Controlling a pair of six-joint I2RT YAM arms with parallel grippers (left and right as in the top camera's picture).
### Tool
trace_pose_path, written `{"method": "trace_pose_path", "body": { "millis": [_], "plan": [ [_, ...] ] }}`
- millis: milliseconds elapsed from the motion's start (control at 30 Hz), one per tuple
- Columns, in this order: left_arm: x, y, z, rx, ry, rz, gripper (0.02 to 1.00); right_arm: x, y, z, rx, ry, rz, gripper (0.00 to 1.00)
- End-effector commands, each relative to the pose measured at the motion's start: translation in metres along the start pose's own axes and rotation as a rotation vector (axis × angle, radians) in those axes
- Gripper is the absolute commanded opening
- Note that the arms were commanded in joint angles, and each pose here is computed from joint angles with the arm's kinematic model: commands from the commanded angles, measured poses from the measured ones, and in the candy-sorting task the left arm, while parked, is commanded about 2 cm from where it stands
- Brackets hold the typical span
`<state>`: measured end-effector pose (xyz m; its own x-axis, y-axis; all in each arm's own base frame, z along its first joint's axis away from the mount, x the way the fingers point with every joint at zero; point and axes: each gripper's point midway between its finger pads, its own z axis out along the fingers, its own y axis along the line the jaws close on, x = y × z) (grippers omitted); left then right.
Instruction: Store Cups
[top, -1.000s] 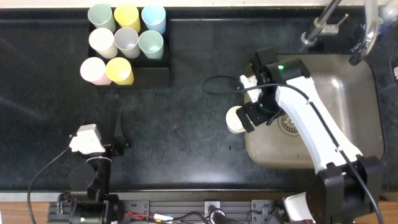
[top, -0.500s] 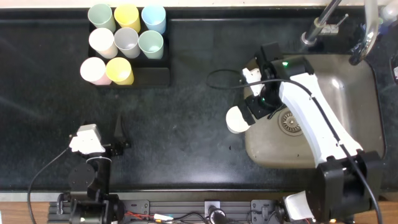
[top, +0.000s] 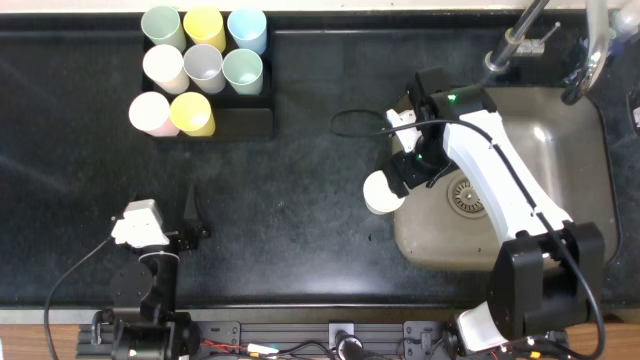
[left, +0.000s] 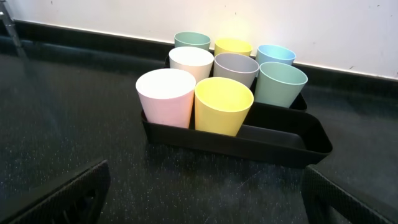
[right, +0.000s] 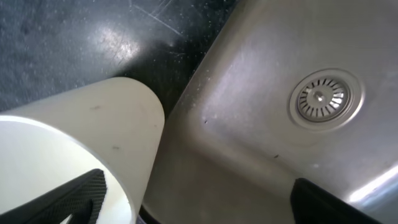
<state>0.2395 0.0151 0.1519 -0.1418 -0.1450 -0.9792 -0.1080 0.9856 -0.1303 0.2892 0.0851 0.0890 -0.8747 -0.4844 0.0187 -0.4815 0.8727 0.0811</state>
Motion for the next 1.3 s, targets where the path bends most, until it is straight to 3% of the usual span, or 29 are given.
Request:
{"method": "trace_pose_path", "body": {
  "millis": [33, 67, 100, 400, 500, 600, 767, 867, 933, 1067, 1300],
  "plan": [
    [-0.001, 0.000, 0.000, 0.004, -0.006, 0.018, 1.000, -0.012, 0.008, -0.009, -0.047, -0.048, -0.015, 0.684],
    [-0.001, 0.000, 0.000, 0.004, -0.006, 0.018, 1.000, -0.013, 0.012, -0.009, -0.067, -0.055, -0.018, 0.437],
    [-0.001, 0.000, 0.000, 0.004, -0.006, 0.018, 1.000, -0.014, 0.016, -0.009, -0.084, -0.060, -0.022, 0.042],
    [-0.001, 0.000, 0.000, 0.004, -0.006, 0.018, 1.000, -0.030, 0.042, -0.001, -0.122, -0.079, -0.098, 0.042],
    [-0.001, 0.000, 0.000, 0.004, -0.006, 0.018, 1.000, -0.035, 0.050, -0.018, -0.122, -0.089, -0.117, 0.045],
    [-0.001, 0.000, 0.000, 0.004, -0.006, 0.018, 1.000, -0.051, 0.058, -0.063, -0.103, -0.151, -0.134, 0.042],
    [-0.001, 0.000, 0.000, 0.004, -0.006, 0.018, 1.000, -0.088, 0.080, -0.169, 0.025, -0.361, -0.137, 0.042],
    [-0.001, 0.000, 0.000, 0.004, -0.006, 0.018, 1.000, -0.110, 0.100, -0.188, 0.041, -0.394, -0.164, 0.040],
    [-0.001, 0.000, 0.000, 0.004, -0.006, 0.018, 1.000, -0.138, 0.110, -0.188, 0.127, -0.428, -0.197, 0.042],
    [-0.001, 0.000, 0.000, 0.004, -0.006, 0.017, 1.000, -0.162, 0.139, -0.172, 0.157, -0.425, -0.275, 0.040],
    [-0.001, 0.000, 0.000, 0.004, -0.006, 0.018, 1.000, -0.187, 0.165, -0.133, 0.092, -0.397, -0.288, 0.042]
  ]
}}
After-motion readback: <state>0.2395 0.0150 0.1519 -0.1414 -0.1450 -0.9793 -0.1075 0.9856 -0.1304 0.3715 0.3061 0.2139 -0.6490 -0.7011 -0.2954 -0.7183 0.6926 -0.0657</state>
